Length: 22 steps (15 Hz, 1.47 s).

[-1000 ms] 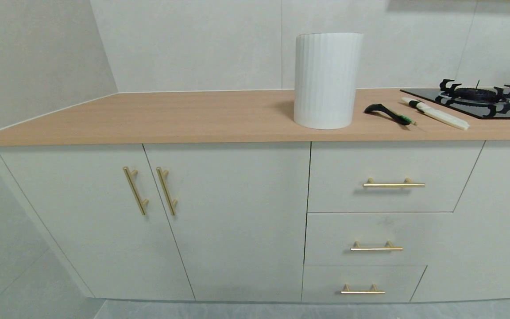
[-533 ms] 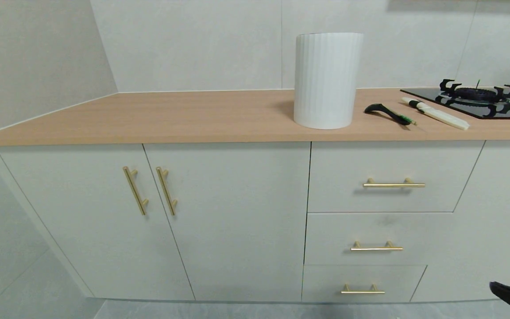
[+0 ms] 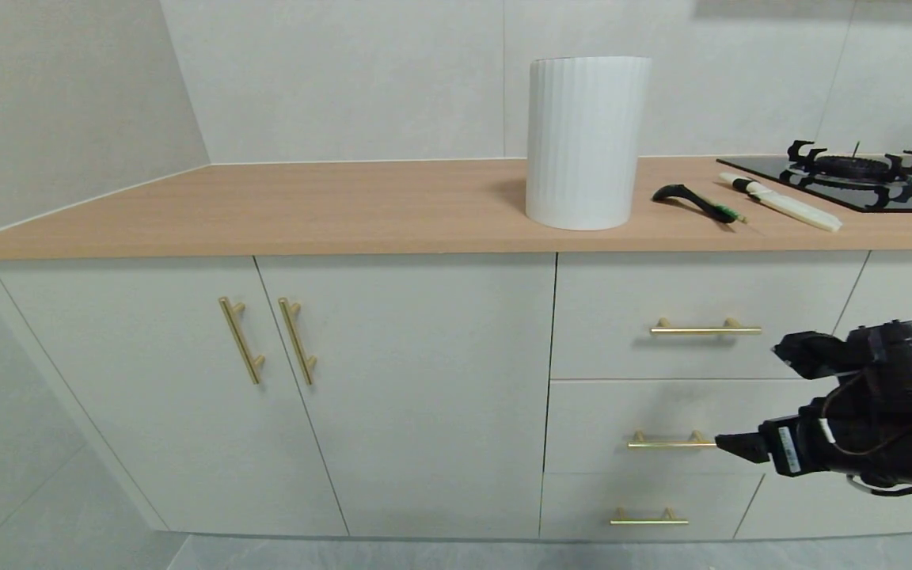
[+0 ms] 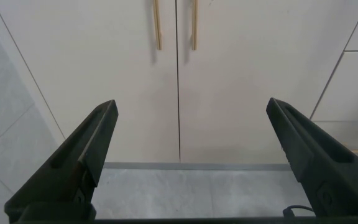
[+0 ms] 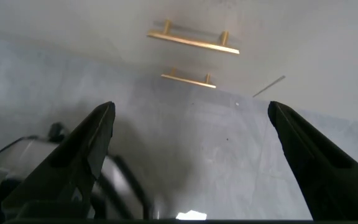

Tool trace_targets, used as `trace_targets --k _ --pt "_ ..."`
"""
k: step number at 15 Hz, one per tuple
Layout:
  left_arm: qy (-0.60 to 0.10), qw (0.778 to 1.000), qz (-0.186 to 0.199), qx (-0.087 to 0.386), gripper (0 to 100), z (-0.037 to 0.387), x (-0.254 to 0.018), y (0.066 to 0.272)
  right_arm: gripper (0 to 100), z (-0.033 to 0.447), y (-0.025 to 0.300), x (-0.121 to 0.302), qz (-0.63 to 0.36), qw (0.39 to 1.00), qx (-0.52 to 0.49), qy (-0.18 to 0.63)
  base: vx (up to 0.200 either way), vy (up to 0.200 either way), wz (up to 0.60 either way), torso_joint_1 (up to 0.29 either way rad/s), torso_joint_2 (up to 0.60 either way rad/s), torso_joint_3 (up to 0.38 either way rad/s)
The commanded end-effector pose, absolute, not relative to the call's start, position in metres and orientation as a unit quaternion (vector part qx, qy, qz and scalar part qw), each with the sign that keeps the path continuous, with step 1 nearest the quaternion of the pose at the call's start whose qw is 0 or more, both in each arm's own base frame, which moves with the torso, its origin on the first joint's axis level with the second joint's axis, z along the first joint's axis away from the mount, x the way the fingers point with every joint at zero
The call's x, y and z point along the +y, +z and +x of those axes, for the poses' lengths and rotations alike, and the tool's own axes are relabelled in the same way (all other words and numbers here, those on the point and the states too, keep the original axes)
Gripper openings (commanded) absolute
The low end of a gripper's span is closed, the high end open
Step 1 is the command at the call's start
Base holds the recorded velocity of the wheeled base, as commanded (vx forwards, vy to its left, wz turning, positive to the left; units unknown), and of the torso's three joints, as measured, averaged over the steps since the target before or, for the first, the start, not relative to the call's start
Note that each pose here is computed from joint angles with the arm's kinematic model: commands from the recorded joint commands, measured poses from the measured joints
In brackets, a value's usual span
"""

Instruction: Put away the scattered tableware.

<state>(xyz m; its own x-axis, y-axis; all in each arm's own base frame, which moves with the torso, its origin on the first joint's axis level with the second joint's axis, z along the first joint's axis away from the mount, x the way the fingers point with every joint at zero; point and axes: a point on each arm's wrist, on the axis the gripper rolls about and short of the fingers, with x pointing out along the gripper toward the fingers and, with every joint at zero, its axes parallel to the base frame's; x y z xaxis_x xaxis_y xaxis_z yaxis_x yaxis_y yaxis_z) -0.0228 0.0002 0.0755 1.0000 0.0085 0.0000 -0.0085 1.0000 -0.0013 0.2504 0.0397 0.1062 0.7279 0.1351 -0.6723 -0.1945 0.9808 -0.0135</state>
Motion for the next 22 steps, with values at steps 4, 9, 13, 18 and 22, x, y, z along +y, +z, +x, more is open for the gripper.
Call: trace_targets --k 4,9,13,18,22 --pt "0.005 1.0 -0.001 0.001 100 -0.023 0.0 0.076 100 0.295 -0.004 0.046 -0.03 0.913 0.406 0.042 0.0 0.0 0.0 0.0 0.0 0.0" --pt "0.005 1.0 0.0 0.001 100 -0.023 0.0 0.076 100 0.31 -0.055 0.048 -0.024 0.95 0.31 0.021 0.0 0.0 0.0 0.0 0.0 0.0" --pt "0.005 1.0 -0.001 0.0 100 -0.023 0.0 0.075 100 0.325 -0.057 0.048 -0.023 0.962 0.271 -0.002 0.0 0.0 0.0 0.0 0.0 0.0" --pt "0.005 1.0 -0.001 0.001 100 -0.023 0.0 0.076 100 0.338 -0.053 0.049 0.001 0.969 0.247 -0.01 0.0 0.0 0.0 0.0 0.0 0.0" --pt "0.005 1.0 -0.001 0.001 100 -0.023 0.0 0.076 100 0.341 -0.063 0.048 -0.002 0.967 0.253 -0.017 0.0 0.0 0.0 0.0 0.0 0.0"
